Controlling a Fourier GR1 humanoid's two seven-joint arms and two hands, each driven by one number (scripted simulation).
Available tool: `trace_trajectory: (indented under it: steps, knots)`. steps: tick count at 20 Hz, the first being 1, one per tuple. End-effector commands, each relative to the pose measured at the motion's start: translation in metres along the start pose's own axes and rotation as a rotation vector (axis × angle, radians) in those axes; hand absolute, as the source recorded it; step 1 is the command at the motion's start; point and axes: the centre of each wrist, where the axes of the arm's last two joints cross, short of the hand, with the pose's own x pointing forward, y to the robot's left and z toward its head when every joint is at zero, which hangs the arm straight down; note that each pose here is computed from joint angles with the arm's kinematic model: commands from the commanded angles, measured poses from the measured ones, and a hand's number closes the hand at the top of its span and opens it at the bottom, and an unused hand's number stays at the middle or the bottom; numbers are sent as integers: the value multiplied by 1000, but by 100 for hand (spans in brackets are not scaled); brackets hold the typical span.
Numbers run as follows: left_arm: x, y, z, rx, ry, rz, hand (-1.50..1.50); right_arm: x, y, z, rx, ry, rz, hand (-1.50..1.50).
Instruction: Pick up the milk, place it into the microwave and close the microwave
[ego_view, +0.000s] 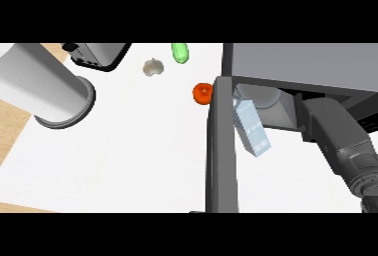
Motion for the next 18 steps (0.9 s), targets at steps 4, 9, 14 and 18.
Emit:
trace_trajectory:
  steps: [4, 9, 14, 18]
  knots:
    - [0, 4, -8, -17, -5, -10, -150, 13, -25, -20, -40, -48, 48, 150]
    - [-2, 3, -11, -33, 2, -1, -150, 15, -34, -25, -58, -35, 62, 150]
    - [1, 6, -13, -19, 9, -34, -150, 10, -38, -22, -78, -31, 57, 150]
    - [3, 8, -13, -33, 23, -60, -150, 8, -47, -23, -82, -24, 60, 150]
